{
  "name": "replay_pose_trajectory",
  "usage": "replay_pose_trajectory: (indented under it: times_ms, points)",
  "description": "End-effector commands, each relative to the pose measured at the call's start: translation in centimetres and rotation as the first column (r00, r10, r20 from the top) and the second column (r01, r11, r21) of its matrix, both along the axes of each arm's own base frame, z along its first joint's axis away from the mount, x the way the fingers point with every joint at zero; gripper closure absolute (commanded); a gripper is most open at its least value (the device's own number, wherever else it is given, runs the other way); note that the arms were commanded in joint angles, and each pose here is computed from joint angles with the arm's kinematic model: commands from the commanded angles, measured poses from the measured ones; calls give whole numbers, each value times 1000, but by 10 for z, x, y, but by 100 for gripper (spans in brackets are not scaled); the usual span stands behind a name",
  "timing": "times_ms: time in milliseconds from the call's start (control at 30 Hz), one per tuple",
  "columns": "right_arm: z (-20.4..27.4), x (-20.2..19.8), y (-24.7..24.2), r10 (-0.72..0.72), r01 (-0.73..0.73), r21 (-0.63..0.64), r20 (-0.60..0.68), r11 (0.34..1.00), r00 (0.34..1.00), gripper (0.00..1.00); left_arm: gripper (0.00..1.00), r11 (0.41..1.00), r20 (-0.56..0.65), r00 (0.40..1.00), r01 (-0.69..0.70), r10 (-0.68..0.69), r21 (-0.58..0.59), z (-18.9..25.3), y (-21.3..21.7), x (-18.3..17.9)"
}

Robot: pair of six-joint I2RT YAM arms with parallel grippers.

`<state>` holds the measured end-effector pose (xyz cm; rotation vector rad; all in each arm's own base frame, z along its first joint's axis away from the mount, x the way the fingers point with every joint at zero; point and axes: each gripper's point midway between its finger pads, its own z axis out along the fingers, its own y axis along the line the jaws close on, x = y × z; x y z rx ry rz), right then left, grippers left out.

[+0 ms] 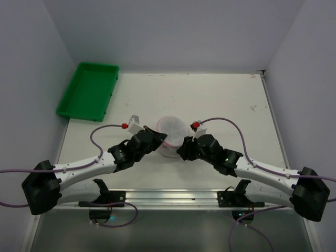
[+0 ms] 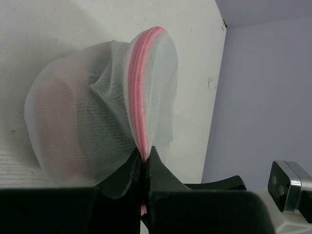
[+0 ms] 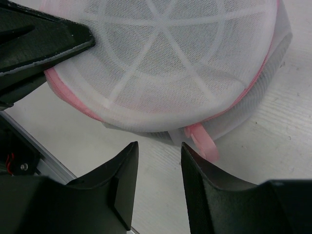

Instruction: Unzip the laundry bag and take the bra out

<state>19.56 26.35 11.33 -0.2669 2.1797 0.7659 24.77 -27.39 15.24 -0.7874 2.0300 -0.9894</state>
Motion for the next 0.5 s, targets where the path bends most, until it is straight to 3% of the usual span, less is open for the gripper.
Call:
replay_pose_trajectory:
  times_ms: [0,467]
  points:
    - [25,18,8,-30,26,62,74,998,997,58,100,997,25,999,-21,22,-70,15,2,4]
    - [25,29,7,-9,1,86,89,996,996,62,100,995,22,1000,-9,12,-102,19,2,2]
